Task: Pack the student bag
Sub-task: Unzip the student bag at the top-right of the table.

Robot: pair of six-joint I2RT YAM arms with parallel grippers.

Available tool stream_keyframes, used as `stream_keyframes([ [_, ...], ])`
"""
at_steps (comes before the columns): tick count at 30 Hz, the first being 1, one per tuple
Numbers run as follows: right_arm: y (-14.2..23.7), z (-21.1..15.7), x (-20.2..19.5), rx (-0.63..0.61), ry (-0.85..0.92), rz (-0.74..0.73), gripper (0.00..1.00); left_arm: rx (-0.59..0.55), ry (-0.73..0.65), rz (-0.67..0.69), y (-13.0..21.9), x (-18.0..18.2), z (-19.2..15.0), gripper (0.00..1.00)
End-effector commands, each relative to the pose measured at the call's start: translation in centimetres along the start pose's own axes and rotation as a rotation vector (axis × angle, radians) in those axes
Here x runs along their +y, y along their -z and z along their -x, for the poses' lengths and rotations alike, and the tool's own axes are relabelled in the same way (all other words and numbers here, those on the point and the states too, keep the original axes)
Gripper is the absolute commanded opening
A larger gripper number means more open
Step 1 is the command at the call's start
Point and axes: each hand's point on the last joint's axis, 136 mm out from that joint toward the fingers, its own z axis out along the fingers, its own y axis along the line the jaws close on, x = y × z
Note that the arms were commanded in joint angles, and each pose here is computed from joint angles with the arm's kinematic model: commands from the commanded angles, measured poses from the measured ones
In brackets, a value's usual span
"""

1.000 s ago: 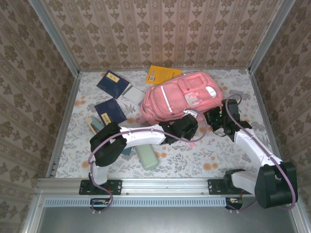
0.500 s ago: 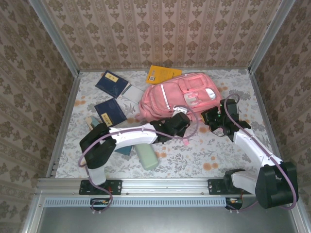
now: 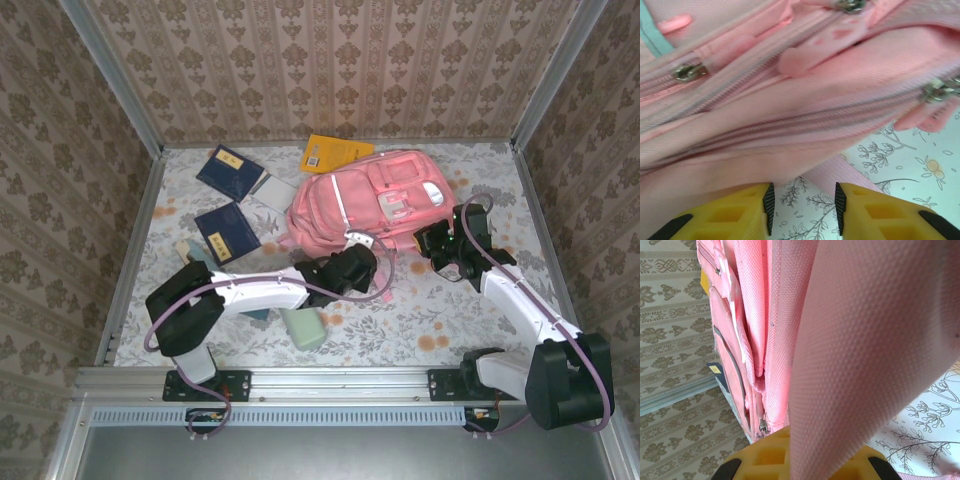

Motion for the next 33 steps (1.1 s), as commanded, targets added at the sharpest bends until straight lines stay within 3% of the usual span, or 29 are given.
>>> stream_keyframes([
  [1,1.0,-1.1,3.1,0.045,0.003,0.084,0.0,-0.073,-0.076,0.024,0.6,-1.6,1.3,0.35],
  [14,1.3,-1.2,2.7,0.044,0.015,0.064,0.0,-0.123,-0.17,0.045,-1.6,-4.7,2.3,0.32],
  [23,1.6,-1.5,2.5,0.05,0.016,0.064,0.0,-0.121,-0.111,0.105,-3.5,-3.5,3.8,0.31],
  [26,1.6,-1.5,2.4,0.049,0.017,0.064,0.0,-0.13,-0.105,0.12,-3.9,-3.6,4.6,0.21],
  [29,1.5,-1.5,2.2,0.048,0.015,0.06,0.0,-0.129,-0.096,0.132,-3.8,-3.3,4.8,0.0],
  [33,1.4,-1.2,1.8,0.037,0.013,0.051,0.0,-0.117,-0.074,0.137,-2.9,-2.2,4.2,0.0],
])
